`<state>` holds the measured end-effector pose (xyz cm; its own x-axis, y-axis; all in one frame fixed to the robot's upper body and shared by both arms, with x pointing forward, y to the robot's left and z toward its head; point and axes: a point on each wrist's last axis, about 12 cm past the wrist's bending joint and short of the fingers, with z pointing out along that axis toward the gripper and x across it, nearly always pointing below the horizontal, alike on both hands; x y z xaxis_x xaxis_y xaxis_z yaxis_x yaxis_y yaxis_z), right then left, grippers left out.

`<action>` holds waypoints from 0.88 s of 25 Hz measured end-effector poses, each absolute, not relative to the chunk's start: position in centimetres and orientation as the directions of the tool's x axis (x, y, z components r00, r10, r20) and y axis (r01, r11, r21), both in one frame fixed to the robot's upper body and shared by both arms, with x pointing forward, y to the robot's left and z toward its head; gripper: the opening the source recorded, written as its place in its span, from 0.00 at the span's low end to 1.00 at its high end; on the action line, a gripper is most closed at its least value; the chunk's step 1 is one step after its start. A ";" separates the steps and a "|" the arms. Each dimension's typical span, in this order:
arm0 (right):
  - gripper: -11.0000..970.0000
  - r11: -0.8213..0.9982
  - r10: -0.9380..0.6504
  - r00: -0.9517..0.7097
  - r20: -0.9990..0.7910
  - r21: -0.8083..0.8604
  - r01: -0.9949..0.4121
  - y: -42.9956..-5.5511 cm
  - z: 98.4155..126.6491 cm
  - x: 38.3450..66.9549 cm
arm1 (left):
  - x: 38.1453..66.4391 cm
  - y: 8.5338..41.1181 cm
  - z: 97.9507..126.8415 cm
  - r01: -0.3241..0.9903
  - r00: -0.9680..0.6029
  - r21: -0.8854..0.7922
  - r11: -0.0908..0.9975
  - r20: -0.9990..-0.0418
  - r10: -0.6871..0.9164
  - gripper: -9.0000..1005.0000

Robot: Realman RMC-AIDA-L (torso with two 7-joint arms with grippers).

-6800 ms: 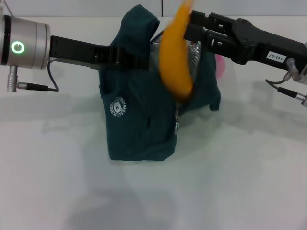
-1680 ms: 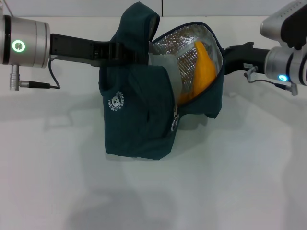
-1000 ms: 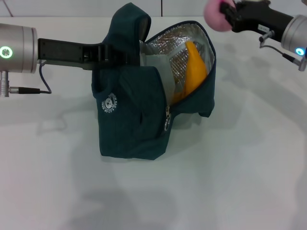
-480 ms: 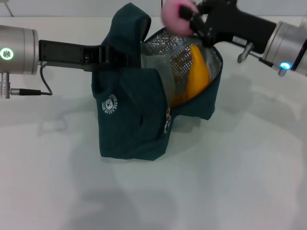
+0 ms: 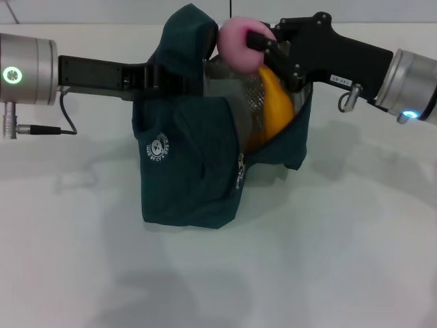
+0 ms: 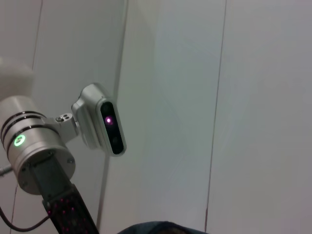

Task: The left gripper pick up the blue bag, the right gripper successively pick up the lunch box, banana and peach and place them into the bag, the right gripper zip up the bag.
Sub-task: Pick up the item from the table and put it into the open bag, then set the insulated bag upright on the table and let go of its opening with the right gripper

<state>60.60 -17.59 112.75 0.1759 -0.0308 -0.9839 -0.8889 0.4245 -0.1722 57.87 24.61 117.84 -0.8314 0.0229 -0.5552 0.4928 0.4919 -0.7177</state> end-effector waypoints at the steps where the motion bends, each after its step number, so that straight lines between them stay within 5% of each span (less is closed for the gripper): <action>1: 0.16 0.422 -0.028 0.177 -0.984 -0.172 -0.890 -17.7 112.7 60.5 | 57.9 24.6 117.8 0.493 -0.831 -0.718 0.492 -0.555 0.023 0.05; 15: 0.22 0.430 -0.017 0.155 -0.988 -0.147 -0.891 -18.2 112.1 59.8 | 57.7 24.8 117.7 0.483 -0.836 -0.722 0.494 -0.549 0.015 0.05; 22: 0.59 0.493 0.035 0.153 -0.988 -0.116 -0.862 -19.4 112.5 60.1 | 57.7 24.9 117.6 0.480 -0.837 -0.724 0.495 -0.547 0.011 0.05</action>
<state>60.12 -19.36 112.54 0.1525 0.0351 -0.9877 -0.8623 0.4931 -0.1157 57.70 24.92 117.57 -0.8370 0.0114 -0.5472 0.4803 0.4945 -0.7244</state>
